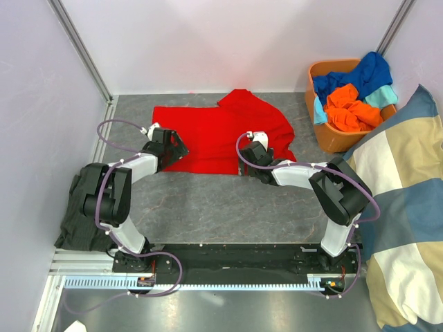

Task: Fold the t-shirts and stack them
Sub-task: Fold the flattened tshirt in 1/3 of the way

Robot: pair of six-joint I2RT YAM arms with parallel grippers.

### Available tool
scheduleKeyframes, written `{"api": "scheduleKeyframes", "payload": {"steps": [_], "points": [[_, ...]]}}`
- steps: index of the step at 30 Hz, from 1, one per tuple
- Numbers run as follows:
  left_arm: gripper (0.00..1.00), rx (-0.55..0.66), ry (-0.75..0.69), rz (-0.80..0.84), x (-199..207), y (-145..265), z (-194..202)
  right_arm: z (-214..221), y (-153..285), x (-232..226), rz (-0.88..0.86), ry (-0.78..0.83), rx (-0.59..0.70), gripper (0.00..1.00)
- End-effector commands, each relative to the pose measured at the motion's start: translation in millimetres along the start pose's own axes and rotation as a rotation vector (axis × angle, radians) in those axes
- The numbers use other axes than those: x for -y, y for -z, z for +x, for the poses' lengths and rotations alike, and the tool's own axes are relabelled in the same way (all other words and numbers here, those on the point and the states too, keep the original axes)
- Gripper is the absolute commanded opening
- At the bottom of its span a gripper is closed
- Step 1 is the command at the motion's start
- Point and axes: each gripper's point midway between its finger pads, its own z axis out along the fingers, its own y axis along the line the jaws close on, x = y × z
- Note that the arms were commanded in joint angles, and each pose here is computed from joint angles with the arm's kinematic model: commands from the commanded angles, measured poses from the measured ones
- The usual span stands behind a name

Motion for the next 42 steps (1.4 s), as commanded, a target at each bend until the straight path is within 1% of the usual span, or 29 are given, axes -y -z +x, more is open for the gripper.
{"api": "scheduleKeyframes", "payload": {"steps": [1, 5, 11, 21, 28, 34, 39, 41, 42], "points": [[0.99, 0.054, 0.027, 0.058, 18, 13, -4, 121, 11, 49, 0.126, 0.101, -0.398, 0.89], [0.99, 0.047, 0.016, 0.035, 13, 8, 1, 120, 11, 49, 0.125, 0.101, -0.399, 0.89], [0.99, 0.070, -0.006, 0.004, 13, -3, -7, 120, 12, 49, 0.123, 0.101, -0.398, 0.89], [0.99, 0.144, -0.009, -0.027, 18, -13, -46, 120, 12, 48, 0.122, 0.101, -0.399, 0.89], [0.99, 0.158, 0.004, -0.056, 9, -26, -60, 121, 11, 49, 0.123, 0.102, -0.403, 0.89], [0.99, 0.184, 0.001, -0.047, 15, -35, -81, 122, 10, 49, 0.125, 0.106, -0.407, 0.89], [0.99, 0.200, 0.004, -0.010, 29, -31, -97, 122, 10, 48, 0.123, 0.107, -0.412, 0.89], [0.99, 0.205, 0.015, 0.013, 34, -21, -99, 123, 10, 49, 0.125, 0.107, -0.412, 0.89], [0.99, 0.194, 0.018, 0.008, 29, -20, -94, 122, 10, 48, 0.125, 0.106, -0.411, 0.89]]}}
